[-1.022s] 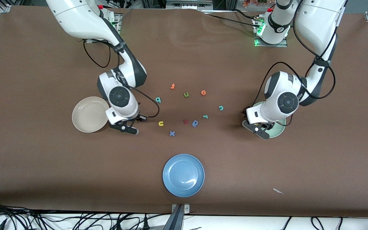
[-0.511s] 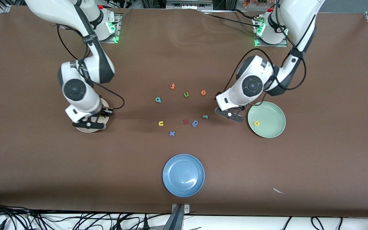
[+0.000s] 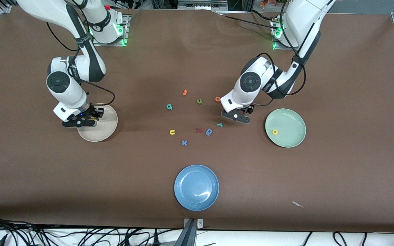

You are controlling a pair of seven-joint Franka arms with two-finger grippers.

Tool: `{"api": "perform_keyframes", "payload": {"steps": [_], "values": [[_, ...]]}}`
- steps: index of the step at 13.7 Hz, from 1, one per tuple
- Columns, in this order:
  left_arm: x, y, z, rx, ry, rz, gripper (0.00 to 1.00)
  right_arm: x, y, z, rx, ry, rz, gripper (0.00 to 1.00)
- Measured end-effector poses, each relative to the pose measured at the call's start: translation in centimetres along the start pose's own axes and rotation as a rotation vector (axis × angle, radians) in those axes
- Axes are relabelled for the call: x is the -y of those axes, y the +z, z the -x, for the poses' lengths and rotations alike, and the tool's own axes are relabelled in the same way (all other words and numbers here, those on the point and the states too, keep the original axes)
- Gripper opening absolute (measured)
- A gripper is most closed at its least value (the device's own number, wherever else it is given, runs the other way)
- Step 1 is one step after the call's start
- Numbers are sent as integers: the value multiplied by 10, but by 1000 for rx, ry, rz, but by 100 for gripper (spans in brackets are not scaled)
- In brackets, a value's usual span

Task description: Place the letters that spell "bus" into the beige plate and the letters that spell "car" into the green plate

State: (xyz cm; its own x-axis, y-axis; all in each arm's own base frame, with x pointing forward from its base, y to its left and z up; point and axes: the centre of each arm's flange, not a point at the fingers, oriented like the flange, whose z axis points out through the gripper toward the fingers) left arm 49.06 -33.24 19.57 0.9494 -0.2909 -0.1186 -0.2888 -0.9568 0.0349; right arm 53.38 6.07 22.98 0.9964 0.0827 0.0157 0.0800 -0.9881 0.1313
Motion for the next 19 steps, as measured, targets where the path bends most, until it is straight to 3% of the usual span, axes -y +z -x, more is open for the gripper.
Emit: {"api": "perform_keyframes", "payload": {"steps": [3, 5, 7, 8, 9, 13, 19], "values": [[4, 5, -6, -35, -10, 19, 80, 5, -12, -7, 29, 52, -45, 81], [7, 12, -9, -47, -17, 30, 80, 17, -29, -18, 59, 106, -107, 99], [9, 20, -9, -44, -22, 33, 74, 51, -41, -22, 69, 137, -155, 100], [10, 22, -9, -42, -23, 34, 68, 77, -44, -20, 73, 150, -161, 100], [11, 23, -9, -41, -25, 34, 68, 107, -46, -17, 77, 163, -162, 100], [19, 20, -12, -49, -27, 26, 28, 190, -50, -26, 54, 198, -157, 100], [22, -1, -21, -42, -25, 4, 27, 246, -42, -72, 21, 210, -152, 100]]}}
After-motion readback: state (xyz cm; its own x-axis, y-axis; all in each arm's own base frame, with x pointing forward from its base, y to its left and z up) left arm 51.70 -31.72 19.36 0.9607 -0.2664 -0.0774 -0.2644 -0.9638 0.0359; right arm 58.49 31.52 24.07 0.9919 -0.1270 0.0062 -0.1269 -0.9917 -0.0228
